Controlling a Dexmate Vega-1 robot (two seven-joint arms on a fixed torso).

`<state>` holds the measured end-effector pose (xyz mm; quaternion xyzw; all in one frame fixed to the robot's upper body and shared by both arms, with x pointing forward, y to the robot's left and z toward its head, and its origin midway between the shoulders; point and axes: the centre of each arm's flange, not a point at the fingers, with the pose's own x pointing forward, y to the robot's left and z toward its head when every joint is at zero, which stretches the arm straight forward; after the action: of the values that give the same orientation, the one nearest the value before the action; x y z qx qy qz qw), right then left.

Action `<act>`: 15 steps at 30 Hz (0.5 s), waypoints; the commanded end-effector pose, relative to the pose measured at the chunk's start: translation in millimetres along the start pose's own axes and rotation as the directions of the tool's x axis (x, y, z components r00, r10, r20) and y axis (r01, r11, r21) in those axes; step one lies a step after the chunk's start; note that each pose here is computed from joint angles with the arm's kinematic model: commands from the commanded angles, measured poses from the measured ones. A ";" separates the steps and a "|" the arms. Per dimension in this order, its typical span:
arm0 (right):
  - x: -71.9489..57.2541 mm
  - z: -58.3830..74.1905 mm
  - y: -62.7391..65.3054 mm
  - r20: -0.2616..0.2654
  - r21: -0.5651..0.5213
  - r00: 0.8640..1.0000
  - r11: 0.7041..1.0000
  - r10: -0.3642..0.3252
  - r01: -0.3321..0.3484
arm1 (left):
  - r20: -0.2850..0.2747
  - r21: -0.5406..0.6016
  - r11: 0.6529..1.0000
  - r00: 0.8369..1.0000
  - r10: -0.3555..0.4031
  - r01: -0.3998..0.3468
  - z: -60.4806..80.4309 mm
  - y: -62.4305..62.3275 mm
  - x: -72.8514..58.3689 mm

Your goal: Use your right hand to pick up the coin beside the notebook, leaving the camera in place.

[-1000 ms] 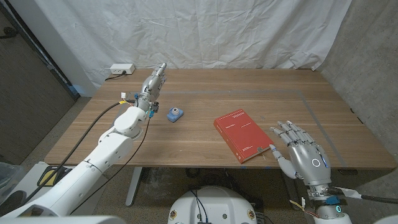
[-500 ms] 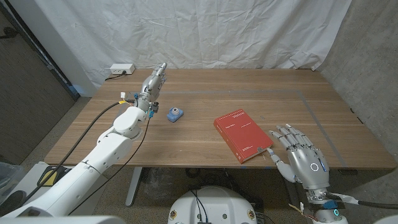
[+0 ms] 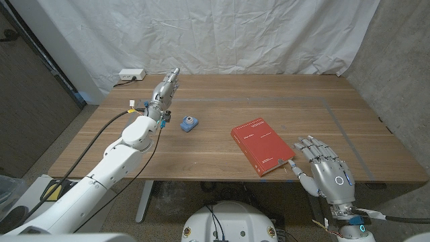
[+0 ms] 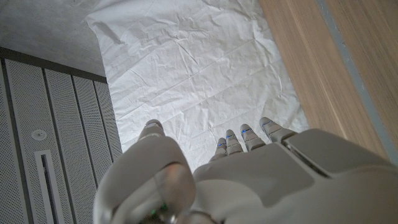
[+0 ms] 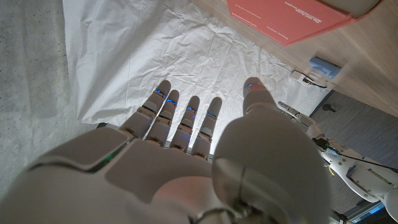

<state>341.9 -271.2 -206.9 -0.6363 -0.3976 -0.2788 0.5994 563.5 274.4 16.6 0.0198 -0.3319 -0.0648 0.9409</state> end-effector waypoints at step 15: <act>-17.1 0.3 24.2 -0.044 0.018 0.999 0.999 -0.027 0.028 | 0.012 0.022 1.000 1.000 -0.017 0.017 13.9 -9.6 7.0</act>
<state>348.6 -274.4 -222.7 -0.6256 -0.3952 -0.2899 0.6070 559.4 269.4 26.6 0.0279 -0.3362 -0.0652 0.9391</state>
